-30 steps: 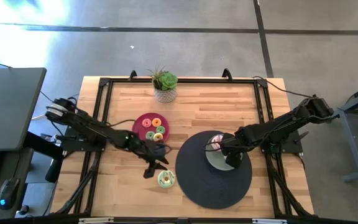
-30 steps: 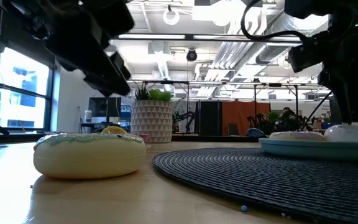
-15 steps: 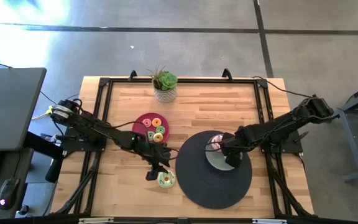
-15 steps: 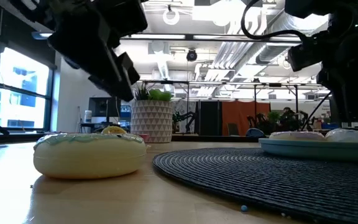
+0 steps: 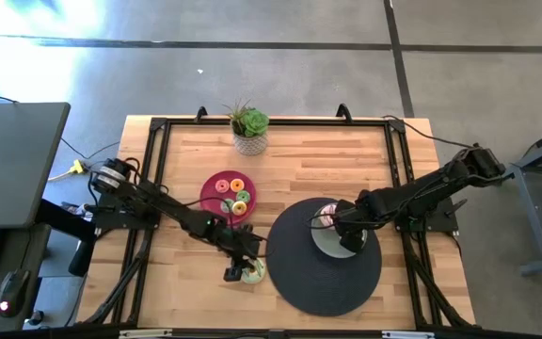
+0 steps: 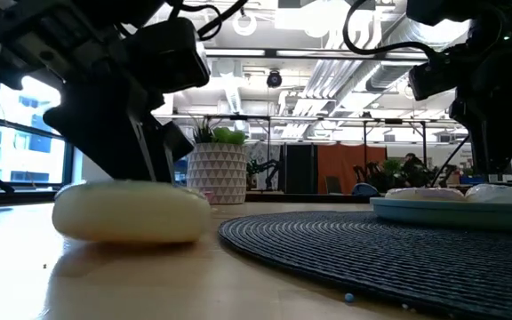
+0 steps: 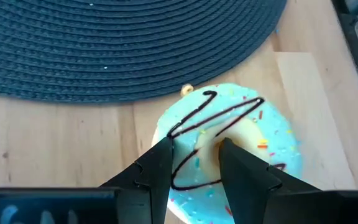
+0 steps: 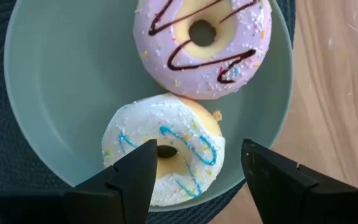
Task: Pick & Place donuts
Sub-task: Put the large blue donut on the blue plate
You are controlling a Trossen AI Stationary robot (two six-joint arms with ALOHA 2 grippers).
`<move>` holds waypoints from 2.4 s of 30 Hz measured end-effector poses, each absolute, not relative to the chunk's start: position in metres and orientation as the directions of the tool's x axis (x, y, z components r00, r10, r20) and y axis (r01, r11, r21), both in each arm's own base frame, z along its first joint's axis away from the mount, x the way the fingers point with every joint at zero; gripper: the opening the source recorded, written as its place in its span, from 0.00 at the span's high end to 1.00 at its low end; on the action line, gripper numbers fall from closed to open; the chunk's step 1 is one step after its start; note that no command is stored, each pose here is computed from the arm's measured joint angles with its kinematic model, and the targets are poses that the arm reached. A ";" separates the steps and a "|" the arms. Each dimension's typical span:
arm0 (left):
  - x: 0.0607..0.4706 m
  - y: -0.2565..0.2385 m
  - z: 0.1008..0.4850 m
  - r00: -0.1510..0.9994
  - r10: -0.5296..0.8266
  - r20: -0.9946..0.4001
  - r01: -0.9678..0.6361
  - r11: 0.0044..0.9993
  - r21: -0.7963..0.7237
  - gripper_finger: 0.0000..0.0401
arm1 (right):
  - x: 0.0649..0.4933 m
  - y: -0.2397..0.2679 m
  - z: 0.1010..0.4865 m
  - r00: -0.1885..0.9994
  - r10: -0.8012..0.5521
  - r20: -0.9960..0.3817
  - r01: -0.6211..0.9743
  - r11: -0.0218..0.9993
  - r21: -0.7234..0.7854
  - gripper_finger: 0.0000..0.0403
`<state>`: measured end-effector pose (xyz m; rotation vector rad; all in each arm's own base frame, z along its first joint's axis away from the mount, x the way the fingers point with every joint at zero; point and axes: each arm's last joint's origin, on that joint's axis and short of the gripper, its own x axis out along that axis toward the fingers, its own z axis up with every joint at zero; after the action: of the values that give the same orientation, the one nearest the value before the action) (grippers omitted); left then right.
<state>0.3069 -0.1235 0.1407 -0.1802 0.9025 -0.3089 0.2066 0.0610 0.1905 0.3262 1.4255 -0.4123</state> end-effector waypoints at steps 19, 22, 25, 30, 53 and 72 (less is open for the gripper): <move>0.313 -0.124 0.144 0.622 -0.278 -0.732 0.155 0.960 -0.233 0.97 | 0.219 0.067 0.209 0.153 0.029 -0.988 0.457 0.884 0.097 0.57; 0.326 -0.126 0.161 0.681 -0.259 -0.685 0.160 0.965 -0.206 0.96 | 0.221 0.070 0.230 0.143 0.025 -0.989 0.435 0.897 0.085 0.61; 0.345 -0.124 0.189 0.748 -0.241 -0.619 0.169 0.970 -0.174 0.98 | 0.218 0.072 0.255 0.109 -0.026 -0.994 0.404 0.915 0.020 0.64; 0.385 -0.110 0.232 0.854 -0.168 -0.493 0.190 0.982 -0.004 0.99 | 0.208 0.073 0.290 0.093 -0.202 -0.975 0.407 0.902 -0.148 0.67; 0.514 -0.088 0.153 0.846 0.113 -0.520 -0.038 0.988 0.153 0.98 | 0.173 0.064 0.338 0.203 -0.281 -0.938 0.425 0.888 -0.174 0.68; 0.512 -0.087 0.152 0.832 0.124 -0.541 -0.039 0.985 0.165 0.72 | 0.173 0.064 0.339 0.217 -0.278 -0.936 0.425 0.890 -0.165 0.68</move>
<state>0.5125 -0.0871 0.1519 0.1500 0.5820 0.0867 0.1733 0.0640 0.3386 0.1370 1.2623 -0.4891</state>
